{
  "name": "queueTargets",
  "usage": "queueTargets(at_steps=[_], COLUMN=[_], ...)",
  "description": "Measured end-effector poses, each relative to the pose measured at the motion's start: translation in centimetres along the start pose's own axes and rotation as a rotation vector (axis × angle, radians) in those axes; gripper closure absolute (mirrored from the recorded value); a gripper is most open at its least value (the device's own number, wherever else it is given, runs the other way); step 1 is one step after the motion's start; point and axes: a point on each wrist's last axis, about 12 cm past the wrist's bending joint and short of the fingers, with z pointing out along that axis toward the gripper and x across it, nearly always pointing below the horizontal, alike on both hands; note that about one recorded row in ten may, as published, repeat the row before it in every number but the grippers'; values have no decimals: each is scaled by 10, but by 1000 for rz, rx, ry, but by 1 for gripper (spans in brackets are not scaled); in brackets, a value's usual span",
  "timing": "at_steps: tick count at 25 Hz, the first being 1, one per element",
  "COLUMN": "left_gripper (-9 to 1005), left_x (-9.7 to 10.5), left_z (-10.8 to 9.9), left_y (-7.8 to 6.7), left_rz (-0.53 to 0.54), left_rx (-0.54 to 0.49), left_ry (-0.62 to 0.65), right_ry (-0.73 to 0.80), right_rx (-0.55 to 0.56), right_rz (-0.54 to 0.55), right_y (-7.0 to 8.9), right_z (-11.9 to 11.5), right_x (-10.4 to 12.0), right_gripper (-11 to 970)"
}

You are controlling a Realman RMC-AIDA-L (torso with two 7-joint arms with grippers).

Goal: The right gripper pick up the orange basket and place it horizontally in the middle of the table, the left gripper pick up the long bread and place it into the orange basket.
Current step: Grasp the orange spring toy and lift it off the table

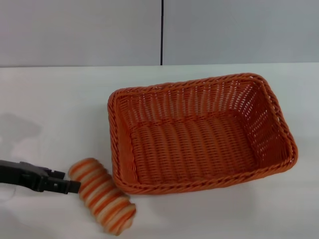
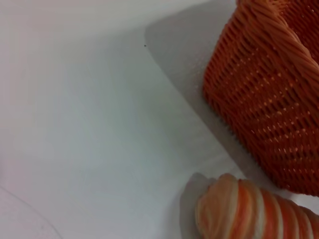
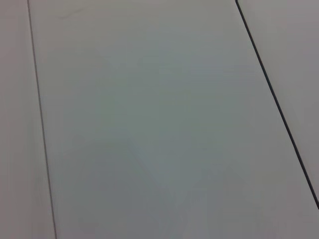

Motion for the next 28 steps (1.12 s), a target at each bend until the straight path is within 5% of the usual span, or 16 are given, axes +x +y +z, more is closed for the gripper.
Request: queueTargets(at_steps=[28], left_gripper=[205], left_x=[-42], left_z=[-10], left_y=[-11], left_rz=[70], left_rx=[17], left_ry=[-4], right_ry=[4], right_rx=[14], right_rz=[-6], right_y=[0], right_z=[0], right_x=[4], right_gripper=[526])
